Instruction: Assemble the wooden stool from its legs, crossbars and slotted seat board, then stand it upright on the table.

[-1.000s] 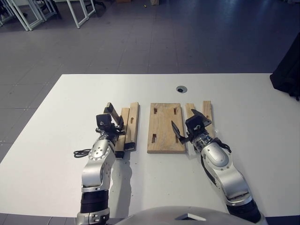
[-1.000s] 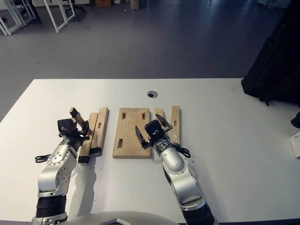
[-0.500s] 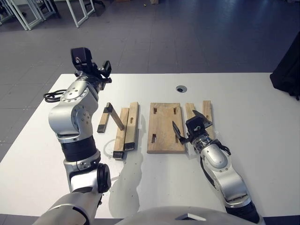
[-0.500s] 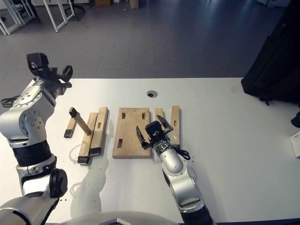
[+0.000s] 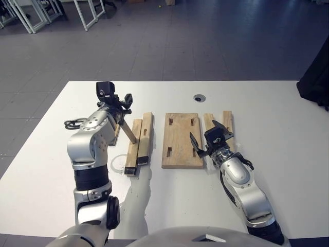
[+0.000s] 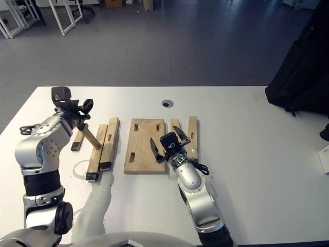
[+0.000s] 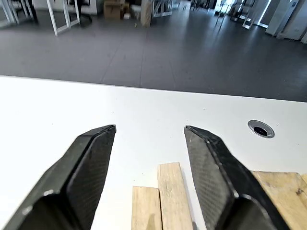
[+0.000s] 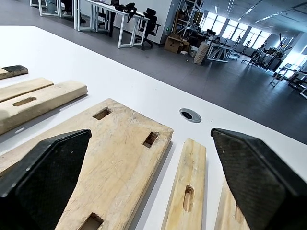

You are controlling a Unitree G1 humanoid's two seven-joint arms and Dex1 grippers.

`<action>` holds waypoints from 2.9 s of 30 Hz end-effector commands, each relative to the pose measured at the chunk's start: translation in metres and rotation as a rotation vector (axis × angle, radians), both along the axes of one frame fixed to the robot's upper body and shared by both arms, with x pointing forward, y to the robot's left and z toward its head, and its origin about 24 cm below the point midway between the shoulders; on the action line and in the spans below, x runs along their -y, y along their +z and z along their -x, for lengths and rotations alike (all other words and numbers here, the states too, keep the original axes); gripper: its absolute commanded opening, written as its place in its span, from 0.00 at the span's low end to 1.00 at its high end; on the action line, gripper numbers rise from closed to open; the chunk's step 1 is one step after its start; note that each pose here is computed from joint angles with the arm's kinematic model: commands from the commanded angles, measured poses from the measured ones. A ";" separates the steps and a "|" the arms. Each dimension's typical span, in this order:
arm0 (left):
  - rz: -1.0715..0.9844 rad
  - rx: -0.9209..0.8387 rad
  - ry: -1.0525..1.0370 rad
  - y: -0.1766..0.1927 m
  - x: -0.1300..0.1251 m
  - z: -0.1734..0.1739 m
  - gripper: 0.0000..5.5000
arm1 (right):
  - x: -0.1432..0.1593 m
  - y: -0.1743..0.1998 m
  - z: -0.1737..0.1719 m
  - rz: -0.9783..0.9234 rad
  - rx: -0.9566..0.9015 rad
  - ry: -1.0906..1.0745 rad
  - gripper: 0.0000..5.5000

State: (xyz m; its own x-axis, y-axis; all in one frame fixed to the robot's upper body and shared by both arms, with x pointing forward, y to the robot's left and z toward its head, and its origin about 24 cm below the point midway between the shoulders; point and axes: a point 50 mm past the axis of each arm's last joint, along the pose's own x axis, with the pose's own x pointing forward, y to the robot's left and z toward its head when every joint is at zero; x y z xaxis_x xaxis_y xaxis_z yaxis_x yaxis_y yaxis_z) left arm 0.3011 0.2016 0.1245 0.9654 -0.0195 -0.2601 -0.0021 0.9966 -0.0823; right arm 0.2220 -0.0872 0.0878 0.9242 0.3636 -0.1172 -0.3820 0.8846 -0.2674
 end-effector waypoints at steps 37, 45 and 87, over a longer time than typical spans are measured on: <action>-0.244 -0.486 -0.042 -0.208 -0.007 0.179 0.66 | 0.012 -0.003 0.011 0.021 -0.048 -0.041 0.84; -0.157 -0.739 -0.010 -0.275 -0.016 0.209 0.43 | 0.023 0.016 -0.004 -0.135 -0.093 -0.146 0.84; -0.139 0.076 -0.033 0.011 0.071 0.120 0.65 | 0.013 0.023 0.005 -0.207 -0.154 -0.185 0.84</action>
